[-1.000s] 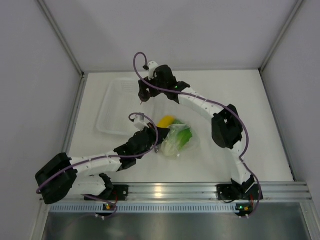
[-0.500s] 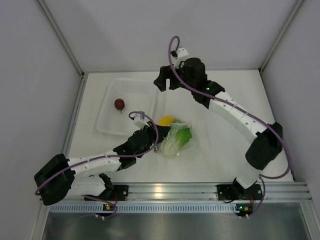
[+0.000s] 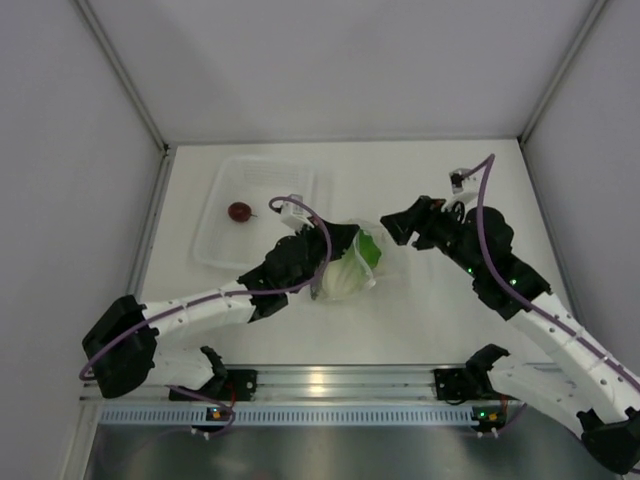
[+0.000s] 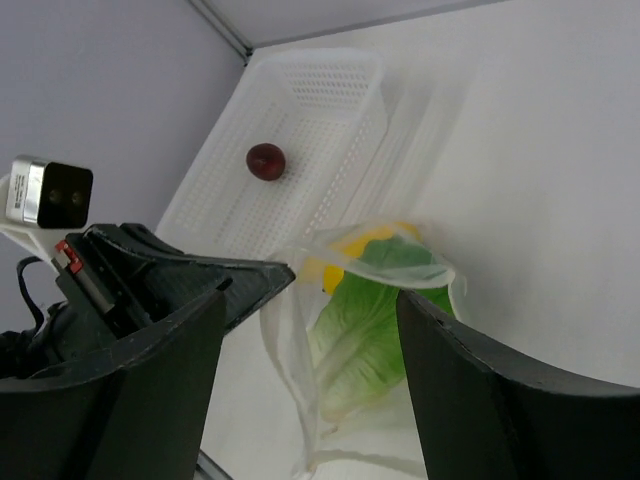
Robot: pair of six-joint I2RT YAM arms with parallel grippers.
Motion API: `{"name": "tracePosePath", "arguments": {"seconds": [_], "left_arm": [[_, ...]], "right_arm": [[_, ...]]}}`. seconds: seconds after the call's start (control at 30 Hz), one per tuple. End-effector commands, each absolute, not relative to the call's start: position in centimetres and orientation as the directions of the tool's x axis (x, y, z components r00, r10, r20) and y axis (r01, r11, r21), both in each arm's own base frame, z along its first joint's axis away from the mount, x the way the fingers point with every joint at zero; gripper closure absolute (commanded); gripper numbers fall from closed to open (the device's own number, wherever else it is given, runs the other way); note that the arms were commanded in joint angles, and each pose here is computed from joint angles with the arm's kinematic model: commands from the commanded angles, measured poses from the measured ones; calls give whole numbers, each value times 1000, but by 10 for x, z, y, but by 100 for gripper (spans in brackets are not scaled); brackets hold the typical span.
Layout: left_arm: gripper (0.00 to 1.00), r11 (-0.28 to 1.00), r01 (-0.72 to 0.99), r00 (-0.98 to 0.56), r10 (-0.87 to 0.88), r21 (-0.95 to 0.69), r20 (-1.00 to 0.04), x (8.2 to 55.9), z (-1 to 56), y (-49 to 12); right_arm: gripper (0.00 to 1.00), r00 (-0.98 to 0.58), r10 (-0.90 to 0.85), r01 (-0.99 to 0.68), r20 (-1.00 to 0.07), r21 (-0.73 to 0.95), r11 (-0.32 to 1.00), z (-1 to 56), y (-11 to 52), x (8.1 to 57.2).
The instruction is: Open the zip-top bag and remove the fake food
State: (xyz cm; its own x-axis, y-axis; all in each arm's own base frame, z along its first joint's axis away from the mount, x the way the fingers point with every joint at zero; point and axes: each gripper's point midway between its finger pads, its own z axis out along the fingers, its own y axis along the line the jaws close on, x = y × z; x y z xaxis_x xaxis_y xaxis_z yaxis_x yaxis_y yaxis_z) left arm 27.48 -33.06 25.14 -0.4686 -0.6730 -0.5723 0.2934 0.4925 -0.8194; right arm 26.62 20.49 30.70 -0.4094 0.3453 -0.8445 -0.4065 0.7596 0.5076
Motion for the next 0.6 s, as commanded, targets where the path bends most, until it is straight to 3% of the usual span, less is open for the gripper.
{"name": "tracePosePath", "arguments": {"seconds": [0.0, 0.23, 0.57], "left_arm": [[100, 413, 341, -441, -723, -844, -532, 283, 291, -342], [100, 311, 329, -429, -792, -892, -434, 288, 304, -349], [100, 215, 369, -397, -843, -904, -363, 299, 334, -371]], "right_arm": [[31, -474, 444, -320, -760, 619, 717, 284, 199, 255], [37, -558, 507, -236, -657, 711, 662, 242, 207, 252], [25, -590, 526, -107, -612, 706, 700, 208, 220, 290]]}}
